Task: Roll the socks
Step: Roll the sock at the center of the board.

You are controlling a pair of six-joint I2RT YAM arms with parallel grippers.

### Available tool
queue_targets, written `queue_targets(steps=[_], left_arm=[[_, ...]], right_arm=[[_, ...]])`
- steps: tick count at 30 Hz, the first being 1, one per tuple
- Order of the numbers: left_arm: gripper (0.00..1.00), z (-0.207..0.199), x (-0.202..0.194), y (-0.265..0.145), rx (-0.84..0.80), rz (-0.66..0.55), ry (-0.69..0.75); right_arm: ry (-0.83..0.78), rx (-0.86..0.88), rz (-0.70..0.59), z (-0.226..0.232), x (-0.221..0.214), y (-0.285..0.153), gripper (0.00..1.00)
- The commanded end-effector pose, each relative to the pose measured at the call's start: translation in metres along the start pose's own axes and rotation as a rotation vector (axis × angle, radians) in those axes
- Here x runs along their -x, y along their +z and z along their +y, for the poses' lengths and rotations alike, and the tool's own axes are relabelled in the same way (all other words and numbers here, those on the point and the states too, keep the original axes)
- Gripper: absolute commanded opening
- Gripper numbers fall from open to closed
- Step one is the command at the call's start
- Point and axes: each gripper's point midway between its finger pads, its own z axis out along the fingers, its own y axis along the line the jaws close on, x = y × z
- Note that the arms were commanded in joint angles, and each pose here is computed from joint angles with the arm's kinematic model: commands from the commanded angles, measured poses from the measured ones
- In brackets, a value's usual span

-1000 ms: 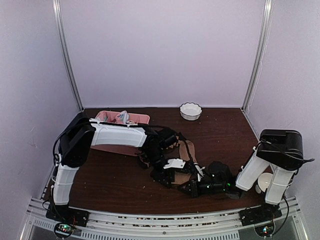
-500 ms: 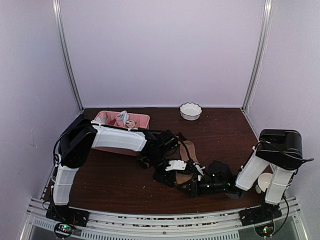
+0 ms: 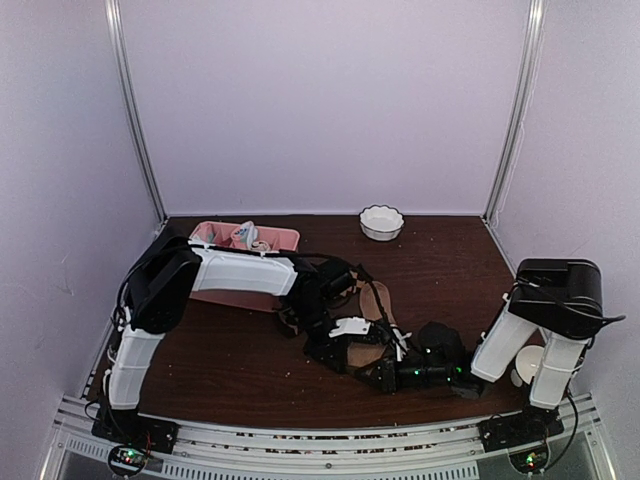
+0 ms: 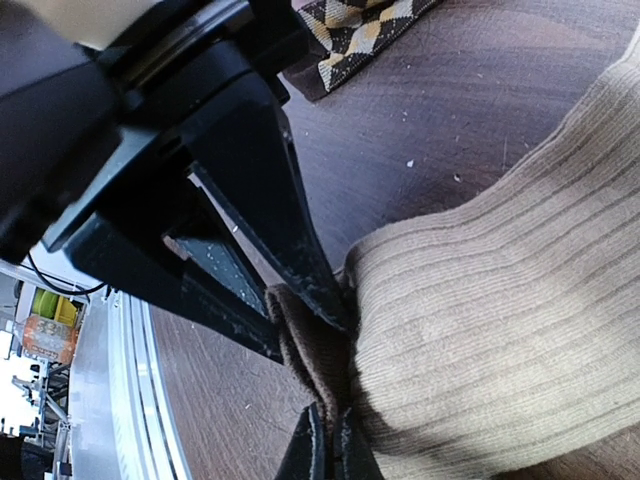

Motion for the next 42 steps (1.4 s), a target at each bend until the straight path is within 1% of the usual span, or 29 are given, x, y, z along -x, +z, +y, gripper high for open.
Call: queue_targets(steps=[1, 4, 6, 7, 8, 9, 12, 15, 19, 25, 27, 29, 31, 33, 35, 38, 42], left_arm=[[0.15, 0.013, -0.008, 0.0, -0.025, -0.004, -0.134], [0.09, 0.011, -0.008, 0.003, -0.058, -0.001, -0.17], [0.07, 0.012, -0.008, 0.004, -0.063, 0.006, -0.192], [0.06, 0.013, -0.009, 0.004, -0.059, 0.011, -0.201], [0.05, 0.013, -0.01, 0.005, -0.057, 0.015, -0.208], [0.05, 0.013, -0.011, 0.005, -0.055, 0.02, -0.212], [0.04, 0.014, -0.015, 0.007, -0.05, 0.037, -0.221], [0.02, 0.018, -0.018, 0.009, -0.041, 0.056, -0.235], [0.02, 0.017, -0.018, 0.011, -0.063, 0.065, -0.267], [0.01, 0.017, -0.016, 0.009, -0.076, 0.084, -0.276], [0.01, 0.015, -0.017, 0.009, -0.078, 0.096, -0.267], [0.0, 0.01, -0.017, 0.009, -0.083, 0.117, -0.247], [0.0, 0.007, -0.018, 0.008, -0.078, 0.134, -0.224], [0.0, 0.004, -0.018, 0.006, -0.074, 0.138, -0.216], [0.0, 0.003, -0.017, 0.004, -0.062, 0.141, -0.209], [0.0, 0.002, -0.013, -0.004, -0.029, 0.126, -0.182], [0.0, -0.002, -0.007, -0.008, -0.005, 0.116, -0.156]], right_arm=[[0.046, -0.188, 0.244, -0.051, -0.073, -0.015, 0.0], [0.023, -0.178, 0.234, -0.048, -0.073, -0.015, 0.03], [0.003, -0.172, 0.207, -0.045, -0.07, -0.017, 0.07], [-0.009, -0.173, 0.192, -0.044, -0.069, -0.019, 0.15], [-0.024, -0.175, 0.18, -0.043, -0.068, -0.021, 0.21], [-0.045, -0.17, 0.17, -0.041, -0.067, -0.022, 0.25], [-0.136, -0.164, 0.151, -0.03, -0.067, -0.025, 0.3], [-0.209, -0.155, 0.116, -0.019, -0.063, -0.029, 0.32], [-0.319, -0.175, 0.056, -0.008, -0.059, -0.039, 0.32], [-0.468, -0.275, 0.021, -0.005, -0.052, -0.046, 0.33], [-0.51, -0.31, -0.005, -0.004, -0.047, -0.049, 0.32], [-0.532, -0.381, -0.055, -0.008, -0.036, -0.057, 0.32], [-0.498, -0.436, -0.139, -0.013, -0.021, -0.069, 0.31], [-0.409, -0.463, -0.259, -0.017, -0.005, -0.086, 0.29], [-0.316, -0.465, -0.345, -0.023, 0.005, -0.1, 0.28], [-0.198, -0.467, -0.37, -0.037, 0.012, -0.106, 0.23], [-0.111, -0.455, -0.298, -0.047, 0.02, -0.093, 0.17]])
